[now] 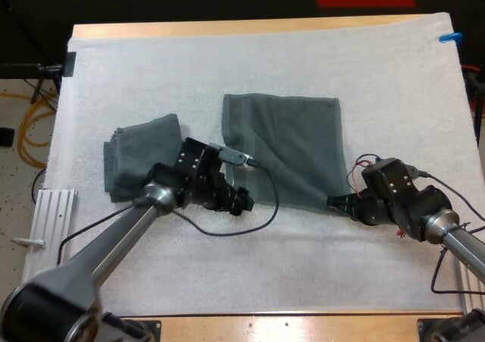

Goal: Pick towel from pile fold and stack

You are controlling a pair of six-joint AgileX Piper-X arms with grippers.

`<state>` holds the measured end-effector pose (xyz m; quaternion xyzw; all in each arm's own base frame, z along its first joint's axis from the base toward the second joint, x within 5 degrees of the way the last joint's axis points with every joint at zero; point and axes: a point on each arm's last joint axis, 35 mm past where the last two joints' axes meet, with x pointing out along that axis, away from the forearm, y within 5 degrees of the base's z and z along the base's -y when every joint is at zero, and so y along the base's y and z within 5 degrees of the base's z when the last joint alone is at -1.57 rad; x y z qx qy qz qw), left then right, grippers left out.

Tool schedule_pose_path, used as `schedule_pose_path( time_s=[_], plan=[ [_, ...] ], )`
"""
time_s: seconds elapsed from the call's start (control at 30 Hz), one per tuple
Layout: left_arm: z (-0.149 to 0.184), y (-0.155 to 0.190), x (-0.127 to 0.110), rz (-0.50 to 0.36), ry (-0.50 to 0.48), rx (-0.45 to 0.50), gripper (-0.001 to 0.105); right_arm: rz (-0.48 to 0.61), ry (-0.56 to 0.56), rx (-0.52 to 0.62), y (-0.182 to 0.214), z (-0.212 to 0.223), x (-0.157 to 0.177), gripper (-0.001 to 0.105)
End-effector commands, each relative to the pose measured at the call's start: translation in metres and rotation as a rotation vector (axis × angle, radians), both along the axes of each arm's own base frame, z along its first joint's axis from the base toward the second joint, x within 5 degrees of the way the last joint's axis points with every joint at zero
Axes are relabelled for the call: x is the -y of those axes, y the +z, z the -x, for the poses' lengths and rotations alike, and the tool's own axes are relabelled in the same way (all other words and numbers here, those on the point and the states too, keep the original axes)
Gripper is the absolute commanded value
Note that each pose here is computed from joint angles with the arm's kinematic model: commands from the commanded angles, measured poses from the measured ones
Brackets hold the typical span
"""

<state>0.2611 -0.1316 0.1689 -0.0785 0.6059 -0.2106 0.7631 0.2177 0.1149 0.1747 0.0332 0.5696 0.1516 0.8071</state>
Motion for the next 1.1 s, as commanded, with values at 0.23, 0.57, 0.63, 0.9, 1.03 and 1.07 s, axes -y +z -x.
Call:
schedule_pose_path(
  time_s=[0.23,0.57,0.63,0.9,1.03,1.07],
  plan=[
    [-0.031,-0.025,0.013,-0.039,0.029,-0.014,0.069,0.01,0.008,0.001,0.001,0.001,0.001,0.0],
    [-0.029,-0.042,0.013,-0.094,0.021,-0.124,0.012,0.01,0.008,0.002,0.001,0.001,0.001,0.0],
    [-0.029,-0.04,0.013,-0.092,0.014,-0.117,0.0,0.01,0.008,0.002,0.001,0.001,0.001,0.0],
    [-0.014,0.004,0.006,-0.095,-0.076,-0.056,0.0,0.002,0.054,0.066,0.015,0.005,0.003,0.0],
    [0.002,0.033,0.0,-0.068,-0.09,-0.045,0.0,-0.012,0.055,0.096,0.03,0.013,0.006,0.0],
    [0.008,0.041,-0.002,-0.048,-0.097,-0.05,0.0,-0.015,0.056,0.097,0.034,0.016,0.008,0.0]
  ],
)
